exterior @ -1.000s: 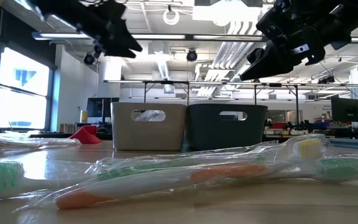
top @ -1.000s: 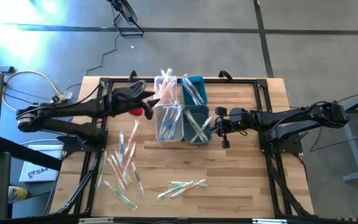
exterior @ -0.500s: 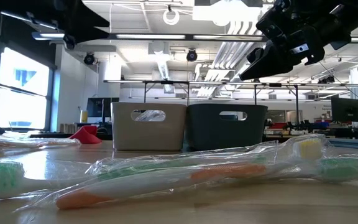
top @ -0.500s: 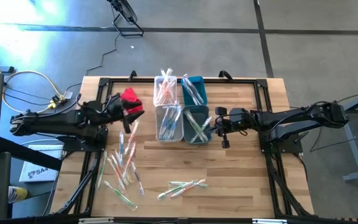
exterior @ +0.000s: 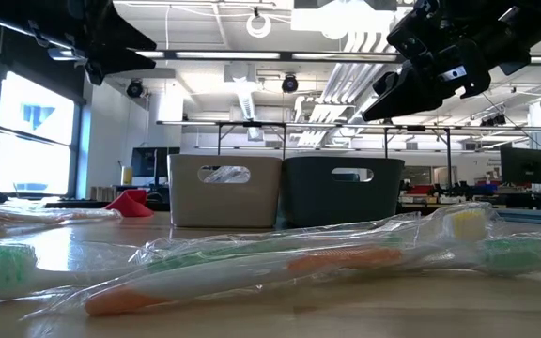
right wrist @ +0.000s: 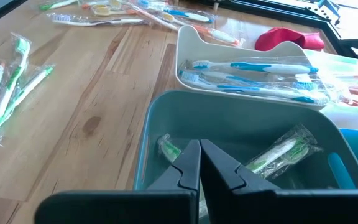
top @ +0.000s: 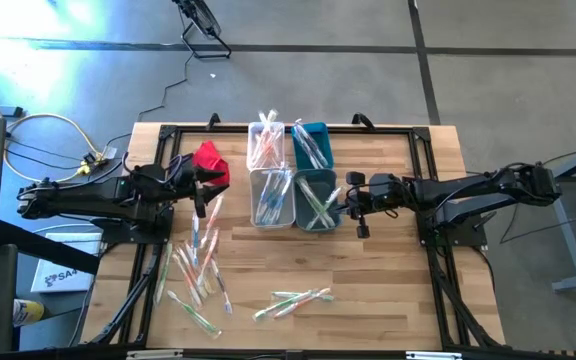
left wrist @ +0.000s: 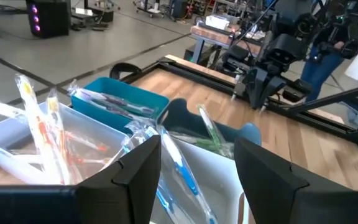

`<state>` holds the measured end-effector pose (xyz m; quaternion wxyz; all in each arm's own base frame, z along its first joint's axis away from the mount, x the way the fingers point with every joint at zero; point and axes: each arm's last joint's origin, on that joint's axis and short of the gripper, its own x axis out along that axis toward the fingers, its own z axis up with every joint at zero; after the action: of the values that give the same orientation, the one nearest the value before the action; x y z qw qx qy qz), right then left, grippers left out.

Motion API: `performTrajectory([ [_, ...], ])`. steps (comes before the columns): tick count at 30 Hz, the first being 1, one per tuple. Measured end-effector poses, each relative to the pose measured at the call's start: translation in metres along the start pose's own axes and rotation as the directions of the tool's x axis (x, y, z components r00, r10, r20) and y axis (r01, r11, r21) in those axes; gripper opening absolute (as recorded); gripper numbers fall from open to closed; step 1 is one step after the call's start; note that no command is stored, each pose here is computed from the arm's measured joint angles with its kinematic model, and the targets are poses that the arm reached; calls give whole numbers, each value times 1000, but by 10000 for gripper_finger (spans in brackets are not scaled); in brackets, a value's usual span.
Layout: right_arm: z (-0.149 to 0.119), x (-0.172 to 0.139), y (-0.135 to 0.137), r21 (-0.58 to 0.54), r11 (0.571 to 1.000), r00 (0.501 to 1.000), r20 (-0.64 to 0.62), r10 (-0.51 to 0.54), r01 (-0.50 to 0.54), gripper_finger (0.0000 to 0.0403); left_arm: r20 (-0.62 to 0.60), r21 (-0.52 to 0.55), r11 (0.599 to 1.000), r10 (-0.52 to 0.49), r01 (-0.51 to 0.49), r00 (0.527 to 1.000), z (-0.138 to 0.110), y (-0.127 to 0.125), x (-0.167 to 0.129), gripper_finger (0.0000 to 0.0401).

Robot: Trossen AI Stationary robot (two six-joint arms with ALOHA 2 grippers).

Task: Pick & Place Toothbrushes
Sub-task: Put the orange toothbrush into the transparent bin

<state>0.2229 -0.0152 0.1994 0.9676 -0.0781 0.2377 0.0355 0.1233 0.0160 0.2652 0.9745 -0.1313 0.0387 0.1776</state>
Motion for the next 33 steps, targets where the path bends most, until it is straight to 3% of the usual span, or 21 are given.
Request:
performTrajectory([
  [5, 0, 0, 0, 0, 1000, 1000, 0, 0, 0, 2, 1, -19, 1000, 0, 0, 1000, 0, 0, 0, 198],
  [17, 0, 0, 0, 0, 1000, 1000, 0, 0, 0, 2, -9, -231, 973, -27, 24, 1000, 0, -1, 2, 198],
  [24, 0, 0, 0, 0, 1000, 1000, 0, 0, 0, 2, -73, -347, 934, -119, 87, 990, -5, -5, 7, 198],
  [29, 0, 0, 0, 0, 1000, 1000, 0, 0, 0, 2, -154, -445, 894, -132, 50, 979, -13, -6, 15, 198],
  [33, 0, 0, 0, 0, 1000, 1000, 0, 0, 0, 2, -281, -519, 855, -177, 6, 943, -24, -7, 19, 198],
])
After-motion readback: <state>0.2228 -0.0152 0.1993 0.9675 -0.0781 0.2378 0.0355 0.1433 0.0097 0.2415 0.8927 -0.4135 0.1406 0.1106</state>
